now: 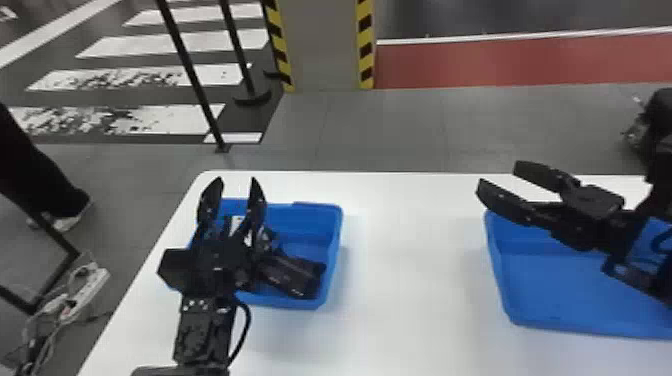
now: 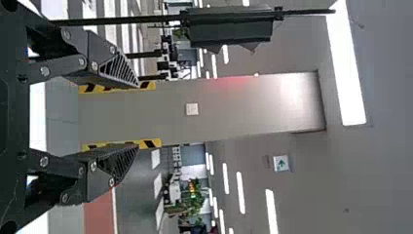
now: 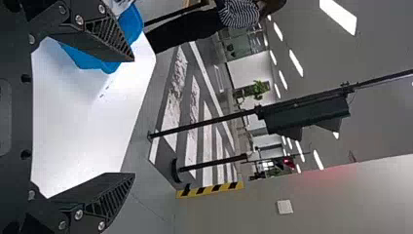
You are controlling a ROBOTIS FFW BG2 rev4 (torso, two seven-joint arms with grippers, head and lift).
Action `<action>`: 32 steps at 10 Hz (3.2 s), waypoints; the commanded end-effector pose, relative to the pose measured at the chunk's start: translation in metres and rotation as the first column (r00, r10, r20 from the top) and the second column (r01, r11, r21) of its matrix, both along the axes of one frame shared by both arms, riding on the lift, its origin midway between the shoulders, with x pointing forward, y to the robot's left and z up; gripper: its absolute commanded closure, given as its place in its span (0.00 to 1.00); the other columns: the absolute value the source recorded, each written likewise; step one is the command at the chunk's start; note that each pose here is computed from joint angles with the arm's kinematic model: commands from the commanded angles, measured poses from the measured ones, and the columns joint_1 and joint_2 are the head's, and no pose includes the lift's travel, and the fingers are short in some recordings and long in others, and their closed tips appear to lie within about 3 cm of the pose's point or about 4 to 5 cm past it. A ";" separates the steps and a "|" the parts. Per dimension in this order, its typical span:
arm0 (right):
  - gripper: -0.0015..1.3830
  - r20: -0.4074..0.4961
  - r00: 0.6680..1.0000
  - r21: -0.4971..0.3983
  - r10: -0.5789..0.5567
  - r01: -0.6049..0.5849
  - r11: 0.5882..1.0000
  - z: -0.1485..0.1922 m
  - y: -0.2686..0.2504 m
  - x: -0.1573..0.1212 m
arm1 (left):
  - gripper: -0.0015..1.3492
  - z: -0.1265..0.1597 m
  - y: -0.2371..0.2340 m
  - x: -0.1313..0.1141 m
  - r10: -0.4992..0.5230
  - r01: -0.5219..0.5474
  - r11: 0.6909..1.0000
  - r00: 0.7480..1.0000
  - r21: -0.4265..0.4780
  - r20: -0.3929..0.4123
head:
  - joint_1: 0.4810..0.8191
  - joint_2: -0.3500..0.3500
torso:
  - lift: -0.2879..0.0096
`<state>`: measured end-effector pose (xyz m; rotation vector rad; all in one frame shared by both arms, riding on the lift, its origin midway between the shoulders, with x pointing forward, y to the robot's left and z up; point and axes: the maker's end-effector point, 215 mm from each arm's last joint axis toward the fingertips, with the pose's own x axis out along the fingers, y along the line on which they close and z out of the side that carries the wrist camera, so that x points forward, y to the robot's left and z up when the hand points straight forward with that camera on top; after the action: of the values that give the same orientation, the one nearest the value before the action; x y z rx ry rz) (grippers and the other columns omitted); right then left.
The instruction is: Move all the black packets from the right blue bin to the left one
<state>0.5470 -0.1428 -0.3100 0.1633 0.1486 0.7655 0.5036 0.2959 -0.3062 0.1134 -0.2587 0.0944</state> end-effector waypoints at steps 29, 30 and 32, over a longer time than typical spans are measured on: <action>0.15 0.110 0.883 -0.094 -0.457 0.467 0.879 -0.029 -0.066 -0.177 | 0.09 -0.013 -0.048 -0.162 -0.048 0.022 0.991 0.982 -0.136 -0.185 | 0.63 0.59 | 0.60; 0.15 0.108 0.883 -0.095 -0.457 0.467 0.879 -0.030 -0.066 -0.178 | 0.09 -0.012 -0.049 -0.162 -0.049 0.024 0.990 0.982 -0.135 -0.180 | 0.63 0.59 | 0.60; 0.15 0.105 0.882 -0.096 -0.459 0.469 0.878 -0.031 -0.066 -0.179 | 0.09 -0.009 -0.048 -0.162 -0.048 0.024 0.990 0.985 -0.142 -0.168 | 0.63 0.59 | 0.60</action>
<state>0.3685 -0.2093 -0.3404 0.0502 0.0729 0.2790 0.3420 0.2473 -0.3161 -0.0191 -0.0769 0.0630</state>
